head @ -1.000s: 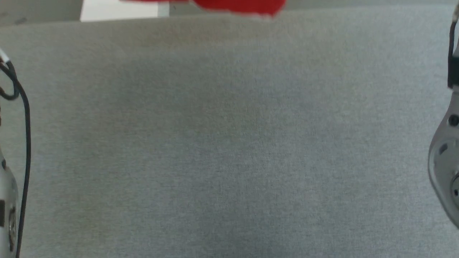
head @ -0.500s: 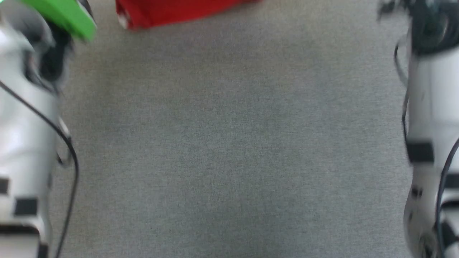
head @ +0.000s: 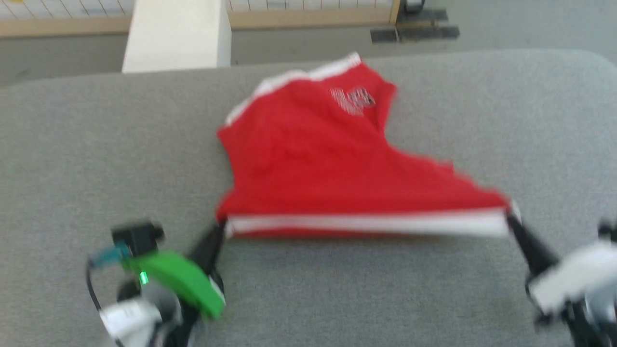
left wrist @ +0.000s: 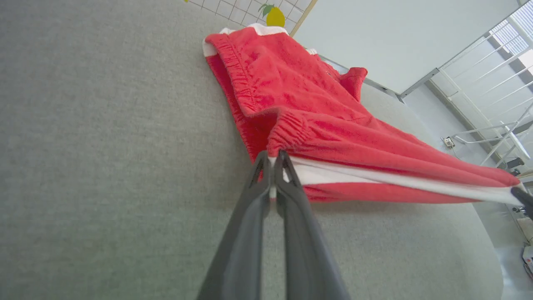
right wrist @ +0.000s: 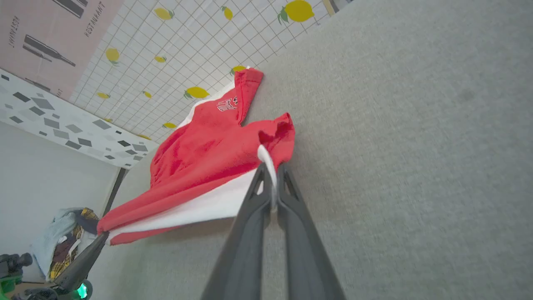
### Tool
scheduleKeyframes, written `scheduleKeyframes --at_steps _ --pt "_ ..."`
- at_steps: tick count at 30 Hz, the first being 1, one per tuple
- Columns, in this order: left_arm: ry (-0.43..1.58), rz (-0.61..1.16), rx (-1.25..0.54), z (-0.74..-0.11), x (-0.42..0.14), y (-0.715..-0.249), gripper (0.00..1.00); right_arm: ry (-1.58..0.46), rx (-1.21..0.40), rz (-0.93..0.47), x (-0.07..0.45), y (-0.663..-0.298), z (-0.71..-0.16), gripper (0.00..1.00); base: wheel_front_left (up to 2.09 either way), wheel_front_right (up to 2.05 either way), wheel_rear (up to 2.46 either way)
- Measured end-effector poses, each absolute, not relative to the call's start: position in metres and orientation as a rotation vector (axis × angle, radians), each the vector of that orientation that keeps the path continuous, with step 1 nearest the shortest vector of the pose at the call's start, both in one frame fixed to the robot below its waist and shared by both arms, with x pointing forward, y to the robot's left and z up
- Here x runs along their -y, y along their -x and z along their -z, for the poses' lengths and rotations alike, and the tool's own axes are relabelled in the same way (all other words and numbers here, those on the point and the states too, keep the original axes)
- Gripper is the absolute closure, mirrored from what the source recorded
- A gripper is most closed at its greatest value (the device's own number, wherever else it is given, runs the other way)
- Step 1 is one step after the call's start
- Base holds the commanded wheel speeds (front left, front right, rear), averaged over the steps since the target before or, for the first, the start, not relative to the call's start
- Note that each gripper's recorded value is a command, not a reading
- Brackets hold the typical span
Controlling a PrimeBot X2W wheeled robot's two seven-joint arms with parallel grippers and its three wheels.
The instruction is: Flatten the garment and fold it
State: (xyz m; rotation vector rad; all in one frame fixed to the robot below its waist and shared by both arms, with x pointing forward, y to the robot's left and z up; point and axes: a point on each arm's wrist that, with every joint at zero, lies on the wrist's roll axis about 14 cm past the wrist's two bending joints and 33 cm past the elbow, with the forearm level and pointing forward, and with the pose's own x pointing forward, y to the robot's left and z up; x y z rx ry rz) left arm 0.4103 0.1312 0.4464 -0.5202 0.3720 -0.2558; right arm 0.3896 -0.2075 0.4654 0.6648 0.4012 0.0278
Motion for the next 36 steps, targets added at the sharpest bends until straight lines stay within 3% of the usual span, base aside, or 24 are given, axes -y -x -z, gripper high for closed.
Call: scheduleKeyframes --at_steps 9,14,17,25,30,36 --pt "0.528 0.132 -0.566 -0.411 -0.141 -0.305 1.0 -0.685 -0.717 0.012 0.204 -0.258 -0.412 1.0 0.0 0.0 0.0" --pt "0.548 0.101 -0.6 -0.413 -0.144 -0.28 1.0 -0.684 -0.723 -0.01 0.203 -0.241 -0.421 1.0 0.0 0.0 0.0" --pt "0.568 0.128 -0.56 -0.427 -0.138 -0.286 1.0 -0.673 -0.653 -0.02 0.207 -0.256 -0.437 1.0 0.0 0.0 0.0" --pt "0.521 0.249 -0.468 -0.471 -0.126 -0.347 1.0 -0.56 -0.484 -0.091 0.209 -0.353 -0.496 1.0 0.0 0.0 0.0" --pt "0.491 0.258 -0.48 -0.473 -0.13 -0.388 1.0 -0.488 -0.462 -0.127 0.197 -0.421 -0.517 1.0 0.0 0.0 0.0" --pt "0.484 0.24 -0.527 -0.456 -0.141 -0.425 1.0 -0.418 -0.532 -0.15 0.175 -0.485 -0.505 1.0 0.0 0.0 0.0"
